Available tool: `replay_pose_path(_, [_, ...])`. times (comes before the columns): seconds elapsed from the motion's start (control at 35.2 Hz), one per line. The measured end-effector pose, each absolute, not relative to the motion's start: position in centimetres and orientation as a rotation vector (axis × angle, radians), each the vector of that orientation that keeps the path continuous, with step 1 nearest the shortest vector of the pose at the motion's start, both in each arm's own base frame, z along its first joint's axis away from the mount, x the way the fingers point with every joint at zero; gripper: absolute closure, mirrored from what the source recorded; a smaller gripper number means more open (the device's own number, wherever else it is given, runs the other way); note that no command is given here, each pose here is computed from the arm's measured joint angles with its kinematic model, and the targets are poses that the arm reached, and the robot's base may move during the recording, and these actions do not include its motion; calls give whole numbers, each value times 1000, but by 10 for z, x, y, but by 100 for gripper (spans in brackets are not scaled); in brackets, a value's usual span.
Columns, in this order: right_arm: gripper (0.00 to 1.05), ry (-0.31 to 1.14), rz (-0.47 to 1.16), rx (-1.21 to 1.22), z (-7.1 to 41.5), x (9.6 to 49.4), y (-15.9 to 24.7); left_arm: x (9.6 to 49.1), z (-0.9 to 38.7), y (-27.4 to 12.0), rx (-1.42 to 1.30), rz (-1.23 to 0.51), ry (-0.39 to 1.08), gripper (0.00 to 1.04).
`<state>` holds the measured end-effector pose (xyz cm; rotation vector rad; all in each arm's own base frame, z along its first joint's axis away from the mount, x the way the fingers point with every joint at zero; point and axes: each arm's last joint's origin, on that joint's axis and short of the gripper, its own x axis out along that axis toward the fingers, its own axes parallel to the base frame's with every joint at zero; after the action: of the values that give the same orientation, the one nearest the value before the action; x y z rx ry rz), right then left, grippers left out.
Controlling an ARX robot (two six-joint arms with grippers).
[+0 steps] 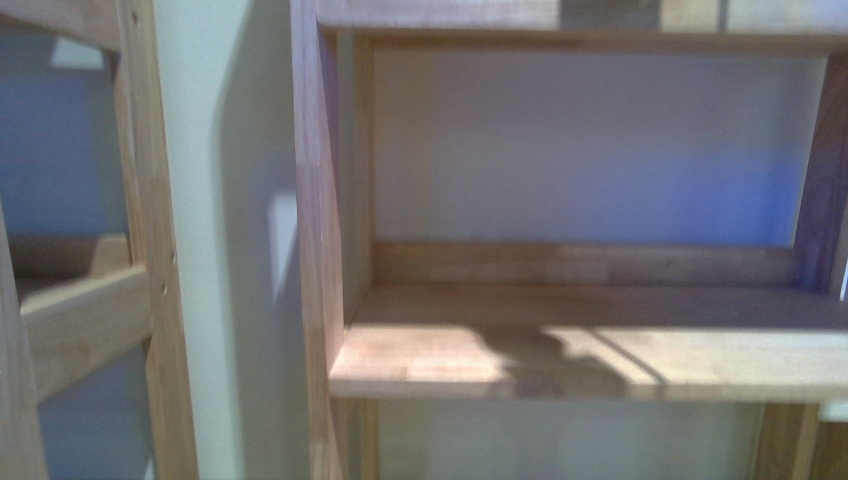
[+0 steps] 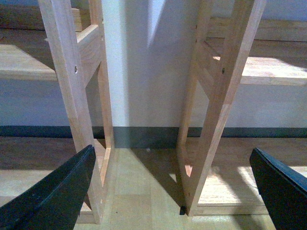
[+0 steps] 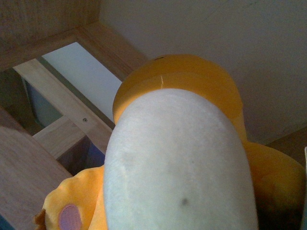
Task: Put away toys
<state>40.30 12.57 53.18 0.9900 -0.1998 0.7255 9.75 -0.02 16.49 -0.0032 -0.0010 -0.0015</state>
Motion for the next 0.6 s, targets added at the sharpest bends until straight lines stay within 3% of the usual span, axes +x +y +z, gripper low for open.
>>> replay_pose_path(0.6, [91,-140,791,1059,515,443,152,98,165,0,-4,-2,-1,6])
